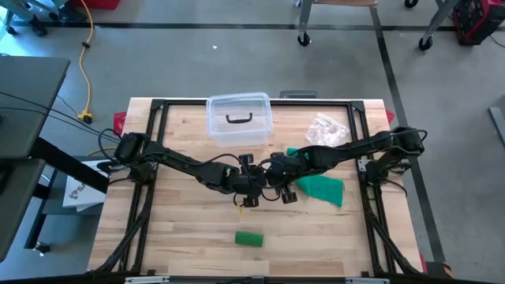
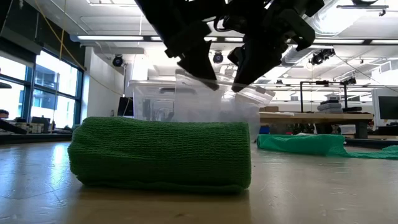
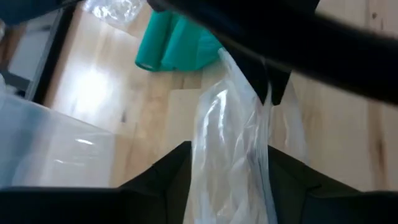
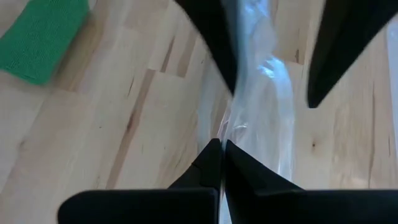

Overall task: Roll bandage
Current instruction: Open the middle left zip bag

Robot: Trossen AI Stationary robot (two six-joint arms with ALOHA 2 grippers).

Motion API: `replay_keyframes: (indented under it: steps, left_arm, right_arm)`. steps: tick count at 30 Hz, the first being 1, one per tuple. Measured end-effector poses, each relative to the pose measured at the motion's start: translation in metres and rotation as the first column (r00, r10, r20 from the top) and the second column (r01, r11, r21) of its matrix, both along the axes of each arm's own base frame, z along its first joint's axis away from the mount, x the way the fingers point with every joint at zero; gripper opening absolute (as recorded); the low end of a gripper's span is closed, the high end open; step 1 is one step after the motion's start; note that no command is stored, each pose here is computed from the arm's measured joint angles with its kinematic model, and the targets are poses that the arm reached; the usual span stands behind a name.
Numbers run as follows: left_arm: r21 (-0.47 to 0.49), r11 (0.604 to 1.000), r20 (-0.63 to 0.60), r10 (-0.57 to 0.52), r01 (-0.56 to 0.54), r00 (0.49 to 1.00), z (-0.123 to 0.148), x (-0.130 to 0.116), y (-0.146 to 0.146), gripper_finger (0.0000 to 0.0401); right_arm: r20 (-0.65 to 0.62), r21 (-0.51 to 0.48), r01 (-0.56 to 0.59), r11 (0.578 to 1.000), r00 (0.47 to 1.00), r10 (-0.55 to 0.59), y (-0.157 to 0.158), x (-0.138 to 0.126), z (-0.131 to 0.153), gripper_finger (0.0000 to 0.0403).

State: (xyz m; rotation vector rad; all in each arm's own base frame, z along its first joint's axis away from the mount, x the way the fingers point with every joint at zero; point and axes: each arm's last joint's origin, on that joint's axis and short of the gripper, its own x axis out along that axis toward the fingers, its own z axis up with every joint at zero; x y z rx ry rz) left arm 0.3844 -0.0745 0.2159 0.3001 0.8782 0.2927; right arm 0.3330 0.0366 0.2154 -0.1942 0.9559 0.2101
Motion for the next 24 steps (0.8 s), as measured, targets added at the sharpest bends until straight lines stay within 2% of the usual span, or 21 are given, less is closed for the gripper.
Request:
replay_keyframes:
  steps: [5,7,10,13,16,19,24]
  left_arm:
    - [0.047,0.997,-0.042,-0.06,0.062,0.997,-0.003,0.0,0.0,0.0091]
    - [0.035,0.996,-0.05,-0.086,0.088,0.995,-0.003,0.0,-0.001,0.0057]
    - [-0.036,0.992,-0.056,-0.121,0.119,0.991,-0.004,0.0,-0.003,0.0012]
    - [-0.074,0.994,-0.055,-0.088,0.083,0.995,-0.007,0.001,-0.001,0.0008]
    - [-0.071,0.997,-0.074,-0.013,0.008,0.997,-0.013,0.0,0.0,0.0003]
    - [-0.084,0.994,-0.103,0.061,-0.07,0.993,-0.024,-0.001,0.001,0.0001]
    - [-0.079,0.977,-0.075,0.194,-0.2,0.978,-0.039,0.001,-0.003,0.0001]
  right_arm:
    - [0.001,0.011,0.01,1.0,1.0,-0.01,0.0,0.0,0.0,0.0]
    - [0.013,0.013,0.009,1.0,1.0,-0.009,0.0,0.001,0.001,0.0]
    - [0.05,0.013,0.009,1.0,0.999,-0.01,0.001,0.004,0.003,0.0]
    - [0.083,0.001,0.015,1.0,0.996,-0.015,0.0,0.006,0.004,0.0]
    - [0.09,-0.019,0.071,0.997,0.994,-0.069,-0.001,0.007,0.004,0.0004]
    - [0.078,-0.057,0.142,0.988,0.987,-0.137,-0.003,0.005,0.003,0.0035]
    - [0.031,-0.137,0.208,0.968,0.978,-0.206,-0.007,-0.002,0.002,0.0125]
